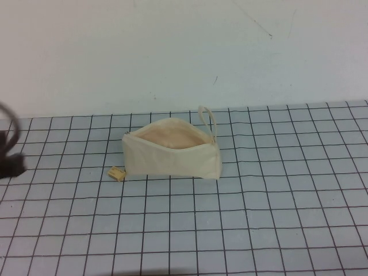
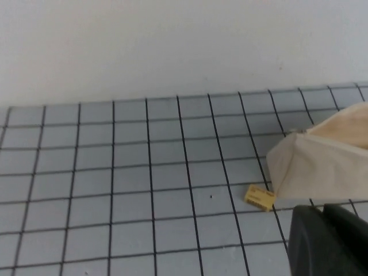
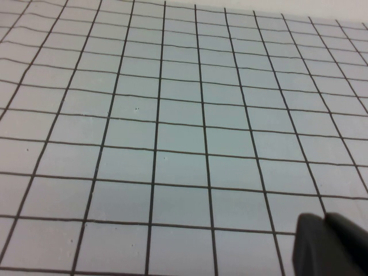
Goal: Put eraser into pencil case
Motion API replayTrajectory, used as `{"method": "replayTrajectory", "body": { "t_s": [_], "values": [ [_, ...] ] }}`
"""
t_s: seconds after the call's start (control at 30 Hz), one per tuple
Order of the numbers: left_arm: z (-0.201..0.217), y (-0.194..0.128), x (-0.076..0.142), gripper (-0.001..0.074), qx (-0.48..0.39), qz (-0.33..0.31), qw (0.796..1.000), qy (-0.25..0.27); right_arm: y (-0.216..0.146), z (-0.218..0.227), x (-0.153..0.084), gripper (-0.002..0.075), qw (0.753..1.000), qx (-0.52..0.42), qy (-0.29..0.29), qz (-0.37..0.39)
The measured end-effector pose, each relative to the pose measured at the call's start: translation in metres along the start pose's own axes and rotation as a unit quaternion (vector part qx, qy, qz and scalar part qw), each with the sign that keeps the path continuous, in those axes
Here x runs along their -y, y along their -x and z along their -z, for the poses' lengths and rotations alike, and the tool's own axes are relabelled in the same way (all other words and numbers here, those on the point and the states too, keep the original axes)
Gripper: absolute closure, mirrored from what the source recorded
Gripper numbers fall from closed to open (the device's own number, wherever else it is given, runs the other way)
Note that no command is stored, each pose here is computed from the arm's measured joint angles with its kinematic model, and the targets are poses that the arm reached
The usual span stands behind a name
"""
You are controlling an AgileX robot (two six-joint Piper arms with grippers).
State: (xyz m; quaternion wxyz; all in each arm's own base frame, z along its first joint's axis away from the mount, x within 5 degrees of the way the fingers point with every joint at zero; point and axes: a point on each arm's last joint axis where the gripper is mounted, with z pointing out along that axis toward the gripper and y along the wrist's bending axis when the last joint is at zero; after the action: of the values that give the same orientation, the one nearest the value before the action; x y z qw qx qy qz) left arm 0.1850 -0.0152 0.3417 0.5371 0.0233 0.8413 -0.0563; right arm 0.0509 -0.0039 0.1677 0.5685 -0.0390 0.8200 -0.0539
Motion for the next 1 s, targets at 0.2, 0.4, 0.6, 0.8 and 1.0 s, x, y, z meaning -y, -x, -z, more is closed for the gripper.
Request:
{"method": "replayTrajectory", "body": {
  "t_s": [0.2,0.4,0.6,0.8,1.0],
  "values": [
    [-0.079,0.006,-0.001,0.0736,-0.141,0.030,0.989,-0.023,0.000,0.000,0.000,0.0726,1.000,0.000,0.000,0.001],
    [-0.153,0.002,-0.004,0.0737,-0.240,-0.013,0.970,-0.045,0.000,0.000,0.000,0.0726,1.000,0.000,0.000,0.001],
    [-0.208,-0.003,-0.008,0.0736,-0.275,-0.063,0.957,-0.068,0.000,0.000,0.000,0.0726,1.000,0.000,0.000,0.006],
    [-0.254,-0.030,0.005,0.0422,-0.296,-0.146,0.934,-0.136,0.000,0.000,0.000,0.0727,1.000,0.000,0.000,0.007],
    [-0.276,-0.055,0.026,0.0112,-0.294,-0.208,0.918,-0.167,0.000,0.000,0.000,0.0727,1.000,0.000,0.000,0.007]
  ]
}}
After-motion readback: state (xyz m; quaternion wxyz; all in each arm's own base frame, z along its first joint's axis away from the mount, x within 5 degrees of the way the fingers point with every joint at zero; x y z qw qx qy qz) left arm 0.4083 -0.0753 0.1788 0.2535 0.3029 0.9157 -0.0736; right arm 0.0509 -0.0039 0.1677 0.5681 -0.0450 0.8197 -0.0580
